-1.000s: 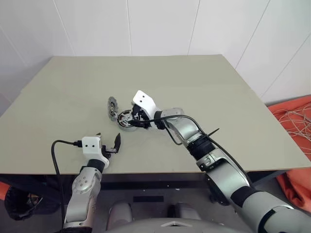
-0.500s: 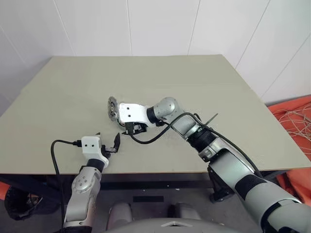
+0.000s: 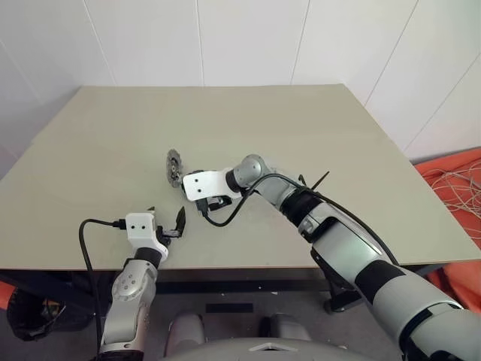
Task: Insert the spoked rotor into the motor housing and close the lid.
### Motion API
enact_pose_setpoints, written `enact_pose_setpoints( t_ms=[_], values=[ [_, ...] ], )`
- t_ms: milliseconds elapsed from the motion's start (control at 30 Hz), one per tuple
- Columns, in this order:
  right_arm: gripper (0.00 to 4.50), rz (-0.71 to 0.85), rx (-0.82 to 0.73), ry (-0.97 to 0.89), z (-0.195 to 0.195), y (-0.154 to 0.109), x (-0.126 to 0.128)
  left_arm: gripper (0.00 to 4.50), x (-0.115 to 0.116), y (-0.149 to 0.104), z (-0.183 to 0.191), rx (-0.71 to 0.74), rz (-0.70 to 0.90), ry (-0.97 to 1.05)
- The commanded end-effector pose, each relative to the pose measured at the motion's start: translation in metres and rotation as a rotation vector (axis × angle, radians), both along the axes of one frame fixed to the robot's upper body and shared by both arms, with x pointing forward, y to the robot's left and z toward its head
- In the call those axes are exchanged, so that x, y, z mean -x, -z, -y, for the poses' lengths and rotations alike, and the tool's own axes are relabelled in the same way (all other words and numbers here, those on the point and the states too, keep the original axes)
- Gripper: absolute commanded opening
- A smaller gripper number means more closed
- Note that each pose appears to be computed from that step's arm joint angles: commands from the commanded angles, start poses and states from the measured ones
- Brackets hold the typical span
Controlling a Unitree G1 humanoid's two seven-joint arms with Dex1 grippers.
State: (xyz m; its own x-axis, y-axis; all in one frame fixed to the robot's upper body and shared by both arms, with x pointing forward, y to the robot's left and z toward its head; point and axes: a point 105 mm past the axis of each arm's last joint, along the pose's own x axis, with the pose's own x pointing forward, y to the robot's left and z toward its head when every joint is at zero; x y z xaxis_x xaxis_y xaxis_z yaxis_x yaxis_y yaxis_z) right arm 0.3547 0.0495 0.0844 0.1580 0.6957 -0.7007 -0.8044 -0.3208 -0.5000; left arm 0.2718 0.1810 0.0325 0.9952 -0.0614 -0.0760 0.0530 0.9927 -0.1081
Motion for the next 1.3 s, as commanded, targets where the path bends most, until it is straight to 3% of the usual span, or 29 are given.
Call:
enact_pose_setpoints(
  t_ms=[33,1167,1300],
  values=[
    [2.98,0.082,0.019,-0.049,-0.0005,-0.0158,-0.0065,4.50,-0.0037,-0.0121,0.0014,-0.002,0.055,0.003],
    [2.98,0.098,0.120,-0.093,0.0085,-0.0092,-0.0109,4.50,-0.0024,-0.0153,0.0040,-0.001,0.063,0.004],
    [2.08,0.098,0.120,-0.089,0.0091,-0.0093,-0.0117,4.50,-0.0025,-0.0138,0.0033,0.000,0.061,0.004]
  ],
)
